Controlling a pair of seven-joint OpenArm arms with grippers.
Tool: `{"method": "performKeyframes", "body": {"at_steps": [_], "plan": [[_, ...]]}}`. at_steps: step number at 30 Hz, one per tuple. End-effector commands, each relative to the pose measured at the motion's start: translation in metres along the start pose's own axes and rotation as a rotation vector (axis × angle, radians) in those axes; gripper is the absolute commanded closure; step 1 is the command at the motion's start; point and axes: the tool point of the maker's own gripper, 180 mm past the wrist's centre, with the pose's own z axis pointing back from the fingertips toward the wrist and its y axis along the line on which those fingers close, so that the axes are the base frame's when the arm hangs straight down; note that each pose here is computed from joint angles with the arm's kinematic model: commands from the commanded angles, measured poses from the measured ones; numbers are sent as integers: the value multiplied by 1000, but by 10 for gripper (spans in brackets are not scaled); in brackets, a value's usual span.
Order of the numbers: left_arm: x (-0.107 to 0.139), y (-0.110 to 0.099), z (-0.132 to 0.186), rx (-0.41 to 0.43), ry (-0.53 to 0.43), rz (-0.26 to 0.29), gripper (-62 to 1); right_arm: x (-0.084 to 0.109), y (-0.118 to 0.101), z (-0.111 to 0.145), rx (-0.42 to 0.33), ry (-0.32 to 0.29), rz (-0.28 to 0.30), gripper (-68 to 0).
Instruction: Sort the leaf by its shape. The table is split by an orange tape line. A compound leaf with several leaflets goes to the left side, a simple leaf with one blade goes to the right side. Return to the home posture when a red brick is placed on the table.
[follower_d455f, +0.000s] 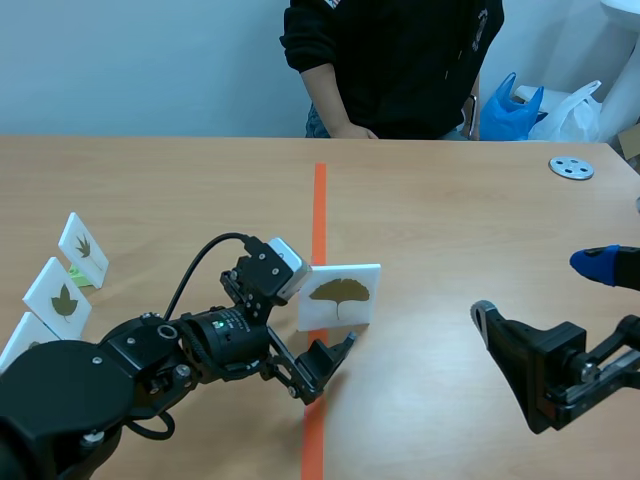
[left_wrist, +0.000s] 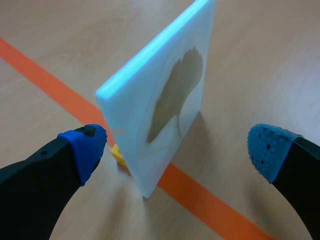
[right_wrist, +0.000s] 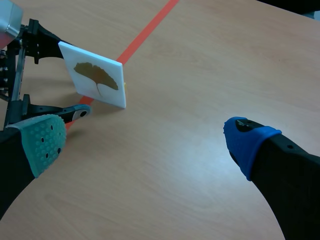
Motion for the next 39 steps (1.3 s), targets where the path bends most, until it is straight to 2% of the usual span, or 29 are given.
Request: {"method": "performKeyframes", "body": {"at_steps": [1, 6, 13, 20, 29, 33, 39], "plan": [[22, 5, -8, 4, -61, -9, -598, 9, -6, 0, -15, -30, 12, -679], [24, 7, -13, 2, -63, -7, -586, 9, -6, 0, -15, -30, 11, -679], [22, 9, -11, 4, -61, -9, -438, 9, -6, 0, -15, -30, 11, -679], [21, 8, -11, 4, -55, -8, -221, 9, -6, 0, -15, -30, 11, -679], [14, 10, -8, 3, -32, -9, -43, 9, -6, 0, -15, -30, 11, -679], [12, 8, -3, -25, -30, 18, -36, 9, -6, 0, -15, -30, 12, -679], [29, 5, 9, -32, -66, 77, -36, 9, -6, 0, -15, -30, 11, -679]]}}
